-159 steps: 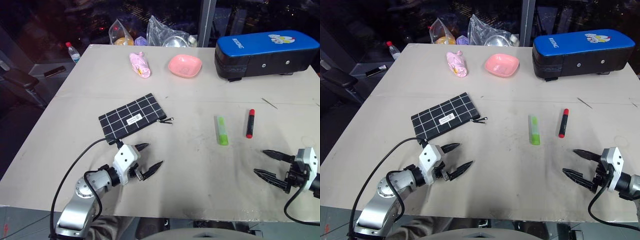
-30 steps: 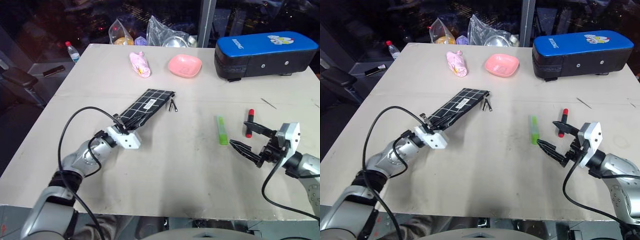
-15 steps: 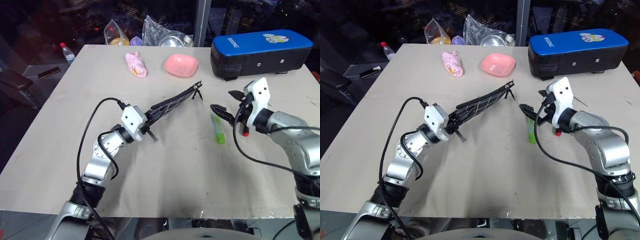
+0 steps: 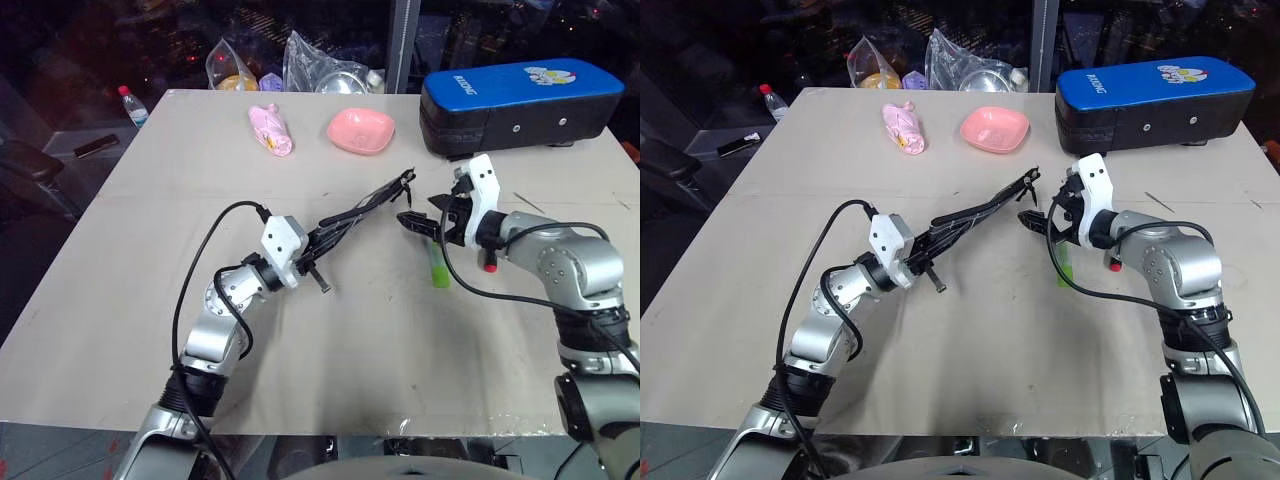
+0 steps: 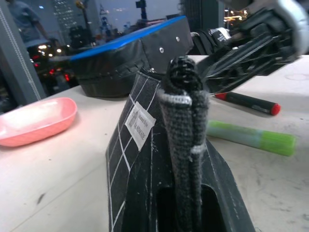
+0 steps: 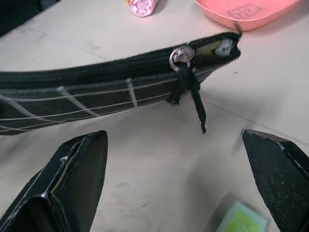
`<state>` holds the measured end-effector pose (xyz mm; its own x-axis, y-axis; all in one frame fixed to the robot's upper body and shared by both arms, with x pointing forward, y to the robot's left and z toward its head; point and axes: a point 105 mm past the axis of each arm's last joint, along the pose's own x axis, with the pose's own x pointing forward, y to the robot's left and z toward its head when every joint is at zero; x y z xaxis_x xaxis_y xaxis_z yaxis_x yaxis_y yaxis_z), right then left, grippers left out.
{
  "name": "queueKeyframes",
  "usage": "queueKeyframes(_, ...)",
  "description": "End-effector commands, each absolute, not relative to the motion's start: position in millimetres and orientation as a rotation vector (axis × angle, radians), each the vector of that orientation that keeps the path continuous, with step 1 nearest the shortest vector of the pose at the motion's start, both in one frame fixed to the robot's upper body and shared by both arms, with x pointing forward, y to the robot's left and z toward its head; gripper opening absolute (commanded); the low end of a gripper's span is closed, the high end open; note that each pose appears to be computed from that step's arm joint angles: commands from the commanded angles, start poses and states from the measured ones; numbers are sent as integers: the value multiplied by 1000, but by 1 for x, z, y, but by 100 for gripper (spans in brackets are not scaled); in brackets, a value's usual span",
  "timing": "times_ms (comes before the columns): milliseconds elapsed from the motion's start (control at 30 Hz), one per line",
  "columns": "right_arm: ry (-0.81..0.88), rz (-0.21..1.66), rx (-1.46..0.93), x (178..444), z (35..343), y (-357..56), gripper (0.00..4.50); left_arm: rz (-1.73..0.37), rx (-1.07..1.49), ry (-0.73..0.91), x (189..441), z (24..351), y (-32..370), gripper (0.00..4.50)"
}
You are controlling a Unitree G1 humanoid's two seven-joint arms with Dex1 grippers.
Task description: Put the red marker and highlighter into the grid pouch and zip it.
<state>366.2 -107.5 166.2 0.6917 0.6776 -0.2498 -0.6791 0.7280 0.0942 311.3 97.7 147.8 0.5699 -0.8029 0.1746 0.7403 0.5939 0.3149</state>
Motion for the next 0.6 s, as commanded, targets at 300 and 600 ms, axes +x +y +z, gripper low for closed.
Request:
queueKeyframes(300, 140, 821, -90, 390, 189, -86, 325, -908, 221, -361, 304, 159, 100, 0)
queueKeyframes(600, 114, 846, -169, 385, 192, -86, 7, -865, 261, -367, 309, 158, 103, 0)
